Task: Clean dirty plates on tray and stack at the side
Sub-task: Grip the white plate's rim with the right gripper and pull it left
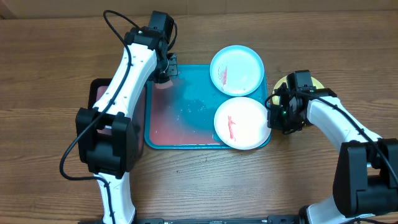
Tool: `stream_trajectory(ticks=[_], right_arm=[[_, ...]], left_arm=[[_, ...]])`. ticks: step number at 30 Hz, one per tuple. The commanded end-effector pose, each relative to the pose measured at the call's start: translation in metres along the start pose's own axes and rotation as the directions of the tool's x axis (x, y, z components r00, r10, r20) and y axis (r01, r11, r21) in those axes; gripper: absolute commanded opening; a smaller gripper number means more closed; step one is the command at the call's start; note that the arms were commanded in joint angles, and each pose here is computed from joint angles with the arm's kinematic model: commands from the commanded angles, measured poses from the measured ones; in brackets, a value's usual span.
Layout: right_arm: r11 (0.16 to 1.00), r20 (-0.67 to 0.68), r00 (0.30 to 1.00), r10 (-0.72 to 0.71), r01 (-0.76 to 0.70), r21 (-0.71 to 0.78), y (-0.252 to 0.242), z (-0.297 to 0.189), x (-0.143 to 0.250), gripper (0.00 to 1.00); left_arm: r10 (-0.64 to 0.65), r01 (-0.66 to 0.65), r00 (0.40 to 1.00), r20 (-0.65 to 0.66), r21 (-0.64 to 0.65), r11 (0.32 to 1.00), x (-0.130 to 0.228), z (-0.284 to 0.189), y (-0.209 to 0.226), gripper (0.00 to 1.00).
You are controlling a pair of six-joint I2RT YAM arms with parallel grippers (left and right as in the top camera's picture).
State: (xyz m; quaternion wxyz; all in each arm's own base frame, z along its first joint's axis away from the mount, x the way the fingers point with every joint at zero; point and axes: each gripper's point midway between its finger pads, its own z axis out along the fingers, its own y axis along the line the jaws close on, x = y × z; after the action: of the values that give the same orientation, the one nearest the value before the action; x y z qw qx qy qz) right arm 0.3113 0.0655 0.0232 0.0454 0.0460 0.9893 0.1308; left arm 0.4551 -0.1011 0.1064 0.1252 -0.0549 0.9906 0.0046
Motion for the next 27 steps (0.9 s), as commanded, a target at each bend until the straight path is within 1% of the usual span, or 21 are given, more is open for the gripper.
stream_trajectory(ticks=[1, 8, 10, 14, 20, 23, 27], right_arm=[[1.000, -0.018, 1.000, 0.017, -0.017, 0.011, -0.001, 0.001, 0.006, 0.04], [1.000, -0.067, 0.998, 0.013, -0.012, 0.014, 0.011, -0.025, 0.010, 0.04], [1.000, -0.056, 0.998, -0.007, 0.007, -0.003, 0.023, -0.035, 0.006, 0.04], [1.000, -0.003, 1.000, 0.014, -0.014, -0.027, 0.053, -0.048, -0.004, 0.04], [0.996, 0.064, 0.997, 0.053, -0.049, -0.074, 0.102, -0.033, -0.013, 0.04], [0.995, 0.098, 0.991, 0.086, -0.080, -0.063, 0.120, -0.018, -0.017, 0.04], [0.991, 0.092, 0.988, 0.121, -0.115, -0.071, 0.142, 0.006, -0.014, 0.04]], left_arm=[[-0.015, 0.015, 1.000, 0.006, 0.002, 1.000, 0.000, -0.002, -0.003, 0.04], [-0.014, 0.014, 1.000, 0.006, 0.002, 1.000, 0.000, -0.002, -0.003, 0.04], [-0.007, 0.007, 1.000, 0.006, 0.002, 1.000, 0.000, -0.002, -0.003, 0.04], [-0.007, 0.007, 1.000, -0.001, -0.001, 1.000, 0.002, -0.003, -0.001, 0.04], [0.019, -0.019, 1.000, 0.000, -0.001, 1.000, -0.001, -0.014, -0.001, 0.04], [0.019, -0.019, 1.000, 0.002, 0.000, 1.000, -0.002, -0.018, -0.001, 0.04], [0.018, -0.018, 1.000, 0.005, 0.001, 1.000, -0.003, -0.019, -0.002, 0.04]])
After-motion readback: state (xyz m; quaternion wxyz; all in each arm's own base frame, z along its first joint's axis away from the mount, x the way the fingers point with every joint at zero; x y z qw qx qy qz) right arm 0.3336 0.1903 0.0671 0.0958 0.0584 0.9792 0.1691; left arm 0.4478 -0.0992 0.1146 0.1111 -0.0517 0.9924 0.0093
